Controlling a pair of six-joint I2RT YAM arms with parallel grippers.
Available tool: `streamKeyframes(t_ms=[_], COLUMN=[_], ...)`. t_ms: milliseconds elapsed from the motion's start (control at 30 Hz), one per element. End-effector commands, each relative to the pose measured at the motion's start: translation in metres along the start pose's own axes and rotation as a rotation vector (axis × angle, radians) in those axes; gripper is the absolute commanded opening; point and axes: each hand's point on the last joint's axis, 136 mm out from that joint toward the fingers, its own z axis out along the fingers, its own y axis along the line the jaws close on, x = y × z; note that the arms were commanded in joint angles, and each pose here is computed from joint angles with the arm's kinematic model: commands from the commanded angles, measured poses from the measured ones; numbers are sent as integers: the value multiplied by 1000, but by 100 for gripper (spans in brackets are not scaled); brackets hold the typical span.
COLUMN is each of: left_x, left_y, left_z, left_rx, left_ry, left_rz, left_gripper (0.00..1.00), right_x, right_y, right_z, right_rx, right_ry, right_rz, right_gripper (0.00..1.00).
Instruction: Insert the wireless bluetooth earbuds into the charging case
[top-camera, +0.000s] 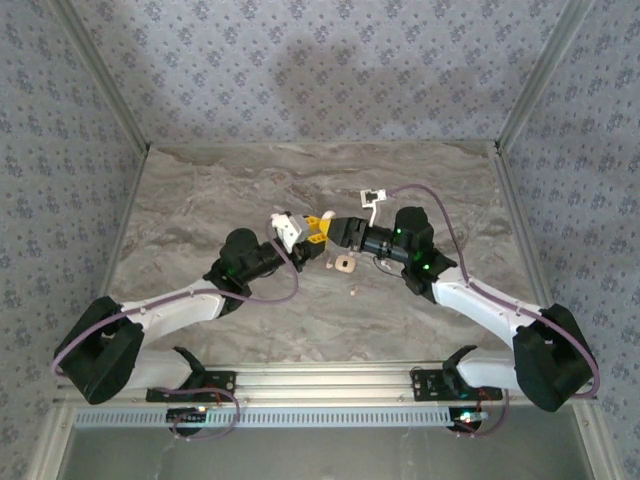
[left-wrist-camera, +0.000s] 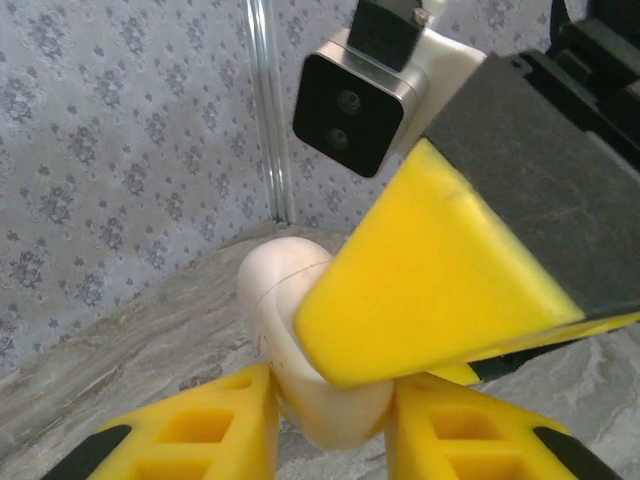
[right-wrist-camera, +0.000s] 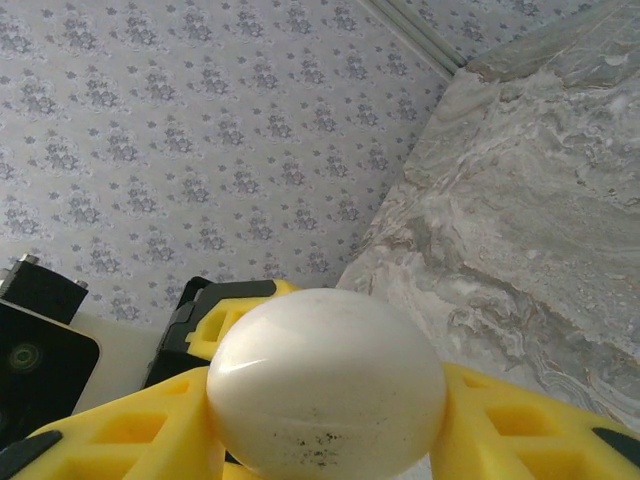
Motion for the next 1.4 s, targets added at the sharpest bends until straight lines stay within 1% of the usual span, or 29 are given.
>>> streamKeyframes(t_ms=[0,67,133,233,300,467,600,667,833,933,1067,1367], left_x=[-25,-22,-18,-13,-13,-14,-16,-18,-23,-27,-29,-29], left_y=[0,1,3,5,7,12,4,-3,-17,-24,-31,-32], left_z=[1,1,0,-1,-2,-8,-9,-10,-13,-15,-17,-20], left_rx=[10,4,4,24,44,126,211,254,352,399,442,454], left_ry=[-45,-37,-29,-19,-18,-19,-5,-2,-10,-11,1,19], left_rz=[34,39,32,18,0,-60,-74,-73,-70,-65,-56,-49], left_gripper=[28,26,25,24,24,23,23,23,23,23,23,23], right_x=[4,0,-6,-15,-20,-26,-23,-21,-12,-13,-5,-6], right_y=[16,9,4,1,4,9,24,27,35,42,45,37], right_z=[0,-4,-10,-20,-26,-43,-53,-56,-61,-65,-69,-70], right_rx=[-47,-22,-5,15,16,46,-11,-24,-94,-165,-235,-208], right_ry=[46,37,17,1,-2,22,48,78,164,178,195,233], right_rz=[-20,-27,-45,-100,-160,-374,-606,-718,-923,-974,-1084,-1101], right_gripper=[57,68,74,79,80,78,76,73,68,68,65,65])
